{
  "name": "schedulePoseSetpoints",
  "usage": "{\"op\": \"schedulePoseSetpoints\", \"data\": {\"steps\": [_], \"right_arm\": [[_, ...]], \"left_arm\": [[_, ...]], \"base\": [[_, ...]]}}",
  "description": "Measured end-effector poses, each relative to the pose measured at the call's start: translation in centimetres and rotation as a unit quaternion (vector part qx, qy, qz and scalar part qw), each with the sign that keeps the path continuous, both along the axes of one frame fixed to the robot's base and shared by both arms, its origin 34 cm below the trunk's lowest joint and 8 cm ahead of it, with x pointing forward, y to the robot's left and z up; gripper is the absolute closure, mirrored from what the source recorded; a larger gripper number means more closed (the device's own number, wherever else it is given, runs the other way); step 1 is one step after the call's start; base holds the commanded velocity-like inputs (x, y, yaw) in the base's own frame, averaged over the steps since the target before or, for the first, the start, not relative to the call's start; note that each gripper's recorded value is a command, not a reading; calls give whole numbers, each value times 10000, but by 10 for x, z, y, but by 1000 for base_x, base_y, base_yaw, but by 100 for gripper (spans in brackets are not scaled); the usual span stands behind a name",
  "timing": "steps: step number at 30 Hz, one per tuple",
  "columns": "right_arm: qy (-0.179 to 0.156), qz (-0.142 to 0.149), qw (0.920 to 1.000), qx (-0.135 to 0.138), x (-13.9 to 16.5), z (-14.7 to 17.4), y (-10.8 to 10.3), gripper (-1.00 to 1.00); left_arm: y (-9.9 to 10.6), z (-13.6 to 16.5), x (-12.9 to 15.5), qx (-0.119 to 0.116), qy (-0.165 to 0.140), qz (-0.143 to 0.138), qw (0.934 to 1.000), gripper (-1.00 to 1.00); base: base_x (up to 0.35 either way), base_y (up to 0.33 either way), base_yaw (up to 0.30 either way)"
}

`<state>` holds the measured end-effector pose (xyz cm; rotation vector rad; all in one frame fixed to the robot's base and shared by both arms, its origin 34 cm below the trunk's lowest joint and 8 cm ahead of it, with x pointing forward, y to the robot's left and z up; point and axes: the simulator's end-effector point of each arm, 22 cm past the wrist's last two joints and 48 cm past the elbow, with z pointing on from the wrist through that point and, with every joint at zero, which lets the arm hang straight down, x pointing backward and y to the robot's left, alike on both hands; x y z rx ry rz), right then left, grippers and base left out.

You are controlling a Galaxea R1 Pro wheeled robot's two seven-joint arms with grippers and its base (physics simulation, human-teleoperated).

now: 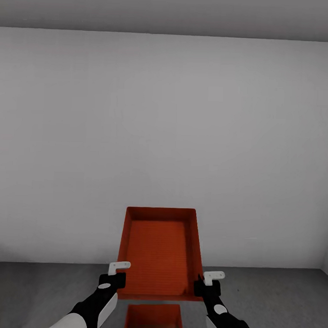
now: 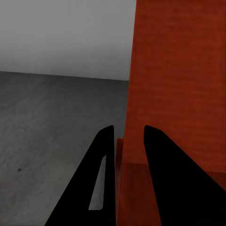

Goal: Move the two storage containers from the living room to the garage. In the garage, place one container on the floor and stack the other container on top of it (either order is fine).

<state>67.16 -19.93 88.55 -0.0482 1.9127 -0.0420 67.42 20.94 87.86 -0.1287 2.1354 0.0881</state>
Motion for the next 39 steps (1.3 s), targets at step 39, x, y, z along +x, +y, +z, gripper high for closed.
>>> {"op": "schedulePoseSetpoints", "data": {"steps": [39], "right_arm": [[217, 4, 9998, -6, -4, -23, 0, 100]], "left_arm": [[0, -23, -4, -3, 215, 0, 9998, 100]], "base": [[0, 0, 0]]}}
